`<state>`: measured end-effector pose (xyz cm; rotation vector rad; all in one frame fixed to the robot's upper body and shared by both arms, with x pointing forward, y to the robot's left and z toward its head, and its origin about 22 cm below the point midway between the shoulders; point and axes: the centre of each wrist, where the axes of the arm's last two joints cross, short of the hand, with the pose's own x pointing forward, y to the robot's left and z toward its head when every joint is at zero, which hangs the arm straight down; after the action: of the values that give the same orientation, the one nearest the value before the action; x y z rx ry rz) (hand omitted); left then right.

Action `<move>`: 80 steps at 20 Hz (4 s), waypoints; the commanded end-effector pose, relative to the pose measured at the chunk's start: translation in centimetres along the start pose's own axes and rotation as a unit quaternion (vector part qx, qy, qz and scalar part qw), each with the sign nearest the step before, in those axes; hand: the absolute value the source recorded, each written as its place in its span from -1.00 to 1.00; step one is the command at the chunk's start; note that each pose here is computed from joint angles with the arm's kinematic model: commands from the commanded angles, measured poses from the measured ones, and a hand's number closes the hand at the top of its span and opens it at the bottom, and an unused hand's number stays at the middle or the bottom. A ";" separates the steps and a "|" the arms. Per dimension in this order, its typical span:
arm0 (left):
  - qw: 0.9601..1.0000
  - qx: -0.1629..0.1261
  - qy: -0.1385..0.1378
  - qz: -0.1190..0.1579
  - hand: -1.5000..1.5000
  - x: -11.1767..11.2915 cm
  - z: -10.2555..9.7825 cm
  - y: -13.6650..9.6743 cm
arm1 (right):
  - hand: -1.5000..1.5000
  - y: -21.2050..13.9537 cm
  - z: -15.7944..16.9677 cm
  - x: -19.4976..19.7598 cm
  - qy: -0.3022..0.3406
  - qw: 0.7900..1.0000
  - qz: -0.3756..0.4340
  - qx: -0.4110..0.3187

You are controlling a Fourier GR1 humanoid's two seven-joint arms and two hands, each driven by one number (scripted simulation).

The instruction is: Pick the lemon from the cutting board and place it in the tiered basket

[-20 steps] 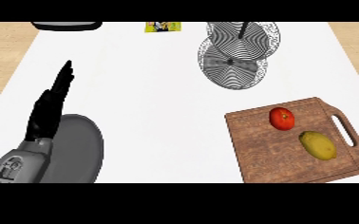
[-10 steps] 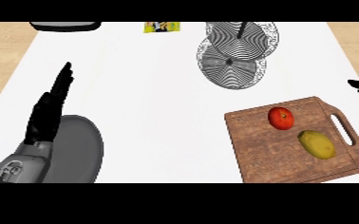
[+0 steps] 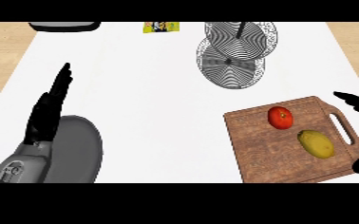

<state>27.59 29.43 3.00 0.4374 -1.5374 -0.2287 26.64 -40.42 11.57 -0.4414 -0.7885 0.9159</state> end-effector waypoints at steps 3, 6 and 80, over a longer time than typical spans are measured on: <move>1.000 0.000 0.008 -0.001 0.00 -0.7 -0.4 1.2 | -1.00 1.5 -0.2 -0.3 0.000 0.999 0.045 -0.001; 1.000 0.007 0.006 0.004 0.00 -1.5 -1.3 0.3 | -1.00 3.2 0.9 1.1 0.008 0.998 0.061 -0.027; 0.993 -0.091 -0.076 0.001 0.00 4.0 -1.8 -3.4 | 1.00 -3.5 -4.2 21.4 0.237 0.761 -0.210 -0.567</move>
<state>29.59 25.83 5.00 0.3010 -1.6372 -0.3784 38.42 -25.97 15.65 -1.2826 -0.8171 0.0006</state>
